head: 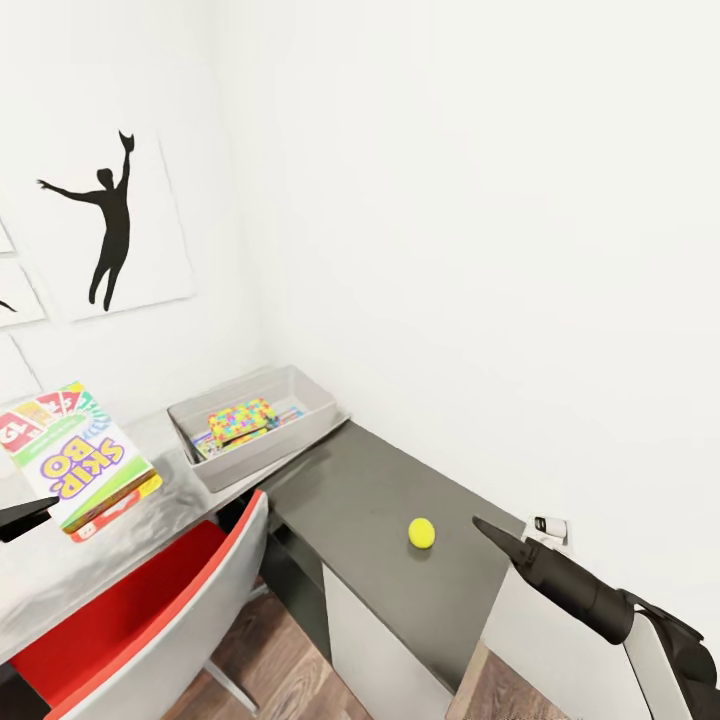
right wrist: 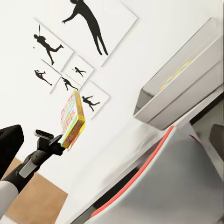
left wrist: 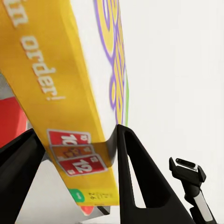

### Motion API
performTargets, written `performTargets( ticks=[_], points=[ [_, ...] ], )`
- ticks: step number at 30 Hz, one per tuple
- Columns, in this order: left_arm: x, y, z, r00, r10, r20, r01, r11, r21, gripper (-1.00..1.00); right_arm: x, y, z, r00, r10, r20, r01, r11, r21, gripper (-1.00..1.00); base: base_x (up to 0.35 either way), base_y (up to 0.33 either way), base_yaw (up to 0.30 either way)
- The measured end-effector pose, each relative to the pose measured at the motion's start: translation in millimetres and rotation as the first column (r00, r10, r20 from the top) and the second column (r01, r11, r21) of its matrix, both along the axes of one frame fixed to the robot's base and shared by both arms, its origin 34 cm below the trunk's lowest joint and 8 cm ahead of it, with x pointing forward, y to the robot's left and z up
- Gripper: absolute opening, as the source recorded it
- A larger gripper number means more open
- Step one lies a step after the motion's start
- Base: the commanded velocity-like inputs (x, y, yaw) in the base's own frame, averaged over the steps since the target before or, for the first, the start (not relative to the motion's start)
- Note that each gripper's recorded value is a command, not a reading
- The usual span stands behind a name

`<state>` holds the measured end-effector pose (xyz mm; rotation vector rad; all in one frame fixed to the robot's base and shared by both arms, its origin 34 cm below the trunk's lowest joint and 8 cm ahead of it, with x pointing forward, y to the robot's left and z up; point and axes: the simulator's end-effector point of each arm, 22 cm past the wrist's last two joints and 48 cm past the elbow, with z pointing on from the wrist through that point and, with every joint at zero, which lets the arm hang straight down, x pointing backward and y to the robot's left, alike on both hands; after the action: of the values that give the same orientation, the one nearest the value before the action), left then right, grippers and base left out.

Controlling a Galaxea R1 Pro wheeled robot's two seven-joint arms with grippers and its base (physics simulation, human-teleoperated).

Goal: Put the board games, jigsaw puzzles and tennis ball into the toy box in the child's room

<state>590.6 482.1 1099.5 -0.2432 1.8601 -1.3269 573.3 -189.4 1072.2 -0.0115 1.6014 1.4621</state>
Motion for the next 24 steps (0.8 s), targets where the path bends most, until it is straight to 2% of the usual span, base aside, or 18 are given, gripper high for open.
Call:
performTargets(
  ticks=[16, 24],
  points=[
    [-5, -8, 8, 0.999, -0.025, -0.023, 0.025, 1.0, 0.01, -1.0, -3, 0, 11, 1.0, -0.01, -0.012, 0.01, 1.0, -0.016, 1.0, 0.0, 0.0, -0.015],
    [-9, -8, 16, 0.999, -0.025, -0.021, 0.026, 1.0, 0.011, -1.0, -6, 0, 20, 1.0, -0.01, -0.009, 0.01, 1.0, -0.015, 1.0, -0.012, 0.002, -0.186]
  ],
)
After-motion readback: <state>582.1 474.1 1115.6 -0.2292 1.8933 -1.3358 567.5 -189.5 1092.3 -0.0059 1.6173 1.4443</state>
